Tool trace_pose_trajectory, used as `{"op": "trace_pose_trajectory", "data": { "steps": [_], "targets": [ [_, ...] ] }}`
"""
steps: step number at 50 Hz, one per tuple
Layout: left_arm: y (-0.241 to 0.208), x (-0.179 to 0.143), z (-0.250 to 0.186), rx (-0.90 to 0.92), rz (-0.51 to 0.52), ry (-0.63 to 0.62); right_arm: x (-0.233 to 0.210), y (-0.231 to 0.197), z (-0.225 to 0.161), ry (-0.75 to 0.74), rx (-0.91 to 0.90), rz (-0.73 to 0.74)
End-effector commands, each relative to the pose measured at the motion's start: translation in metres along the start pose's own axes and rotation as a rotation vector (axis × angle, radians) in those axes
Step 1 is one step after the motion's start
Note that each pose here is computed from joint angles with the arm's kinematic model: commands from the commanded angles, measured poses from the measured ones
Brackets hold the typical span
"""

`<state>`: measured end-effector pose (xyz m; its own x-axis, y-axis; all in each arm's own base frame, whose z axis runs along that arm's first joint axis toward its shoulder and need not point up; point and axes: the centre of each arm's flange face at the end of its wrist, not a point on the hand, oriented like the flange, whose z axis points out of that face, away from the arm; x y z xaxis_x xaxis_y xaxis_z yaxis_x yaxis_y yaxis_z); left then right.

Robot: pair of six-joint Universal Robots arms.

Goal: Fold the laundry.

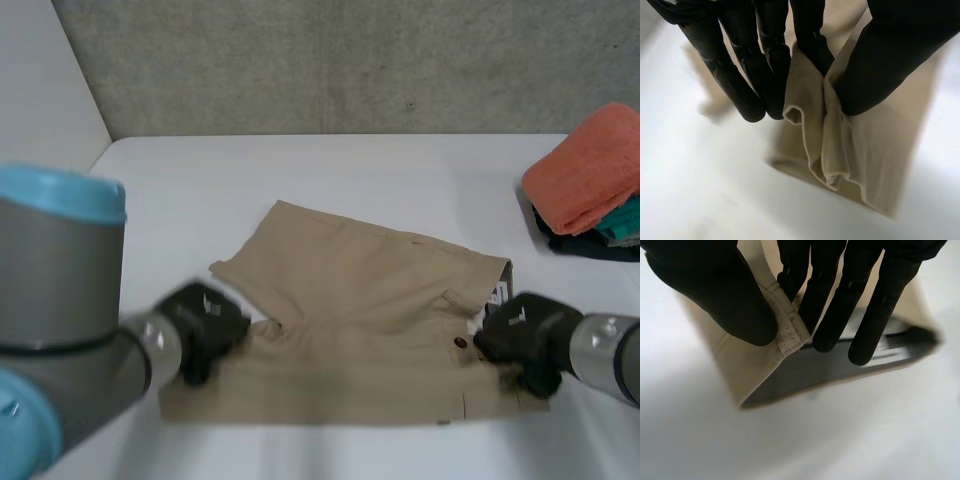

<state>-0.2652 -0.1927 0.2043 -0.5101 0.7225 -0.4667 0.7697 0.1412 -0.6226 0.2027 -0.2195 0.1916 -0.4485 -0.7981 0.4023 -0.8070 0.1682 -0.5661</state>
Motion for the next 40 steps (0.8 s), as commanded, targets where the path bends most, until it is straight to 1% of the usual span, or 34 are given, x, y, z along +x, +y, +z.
{"op": "trace_pose_trajectory", "data": {
  "steps": [1,4,6,8,11,12,16,19,22,25,26,27,30,31,35,37,40],
  "targets": [
    [-0.069,-0.055,0.048,0.279,-0.008,-0.232,0.051,-0.031,0.028,0.322,0.216,0.142],
    [-0.084,-0.065,0.069,0.345,-0.001,-0.281,0.062,-0.037,0.041,0.387,0.271,0.179],
    [-0.094,-0.071,0.093,0.393,0.011,-0.321,0.071,-0.042,0.057,0.441,0.318,0.203],
    [-0.099,-0.074,0.119,0.416,0.036,-0.354,0.079,-0.045,0.075,0.498,0.344,0.198],
    [-0.098,-0.073,0.146,0.41,0.063,-0.378,0.085,-0.044,0.093,0.56,0.352,0.175],
    [-0.096,-0.074,0.159,0.405,0.066,-0.396,0.09,-0.043,0.105,0.599,0.359,0.159],
    [-0.101,-0.07,0.17,0.441,0.05,-0.391,0.1,-0.045,0.131,0.693,0.402,0.111],
    [-0.113,-0.062,0.162,0.485,0.023,-0.365,0.1,-0.049,0.143,0.722,0.42,0.089],
    [-0.118,-0.063,0.151,0.502,-0.011,-0.361,0.097,-0.05,0.139,0.71,0.42,0.101],
    [-0.119,-0.067,0.138,0.505,-0.06,-0.356,0.095,-0.052,0.116,0.672,0.407,0.156],
    [-0.118,-0.068,0.135,0.505,-0.072,-0.357,0.092,-0.051,0.108,0.644,0.387,0.172],
    [-0.116,-0.07,0.129,0.505,-0.089,-0.354,0.088,-0.052,0.091,0.597,0.362,0.199],
    [-0.111,-0.071,0.121,0.5,-0.112,-0.348,0.08,-0.045,0.068,0.491,0.299,0.251],
    [-0.107,-0.071,0.116,0.501,-0.122,-0.345,0.074,-0.037,0.058,0.415,0.25,0.292],
    [-0.098,-0.069,0.11,0.508,-0.134,-0.333,0.053,-0.016,0.055,0.259,0.143,0.373],
    [-0.095,-0.067,0.109,0.509,-0.132,-0.327,0.05,-0.01,0.057,0.254,0.137,0.38],
    [-0.085,-0.062,0.115,0.47,-0.103,-0.335,0.05,-0.003,0.062,0.285,0.146,0.366]
  ]
}}
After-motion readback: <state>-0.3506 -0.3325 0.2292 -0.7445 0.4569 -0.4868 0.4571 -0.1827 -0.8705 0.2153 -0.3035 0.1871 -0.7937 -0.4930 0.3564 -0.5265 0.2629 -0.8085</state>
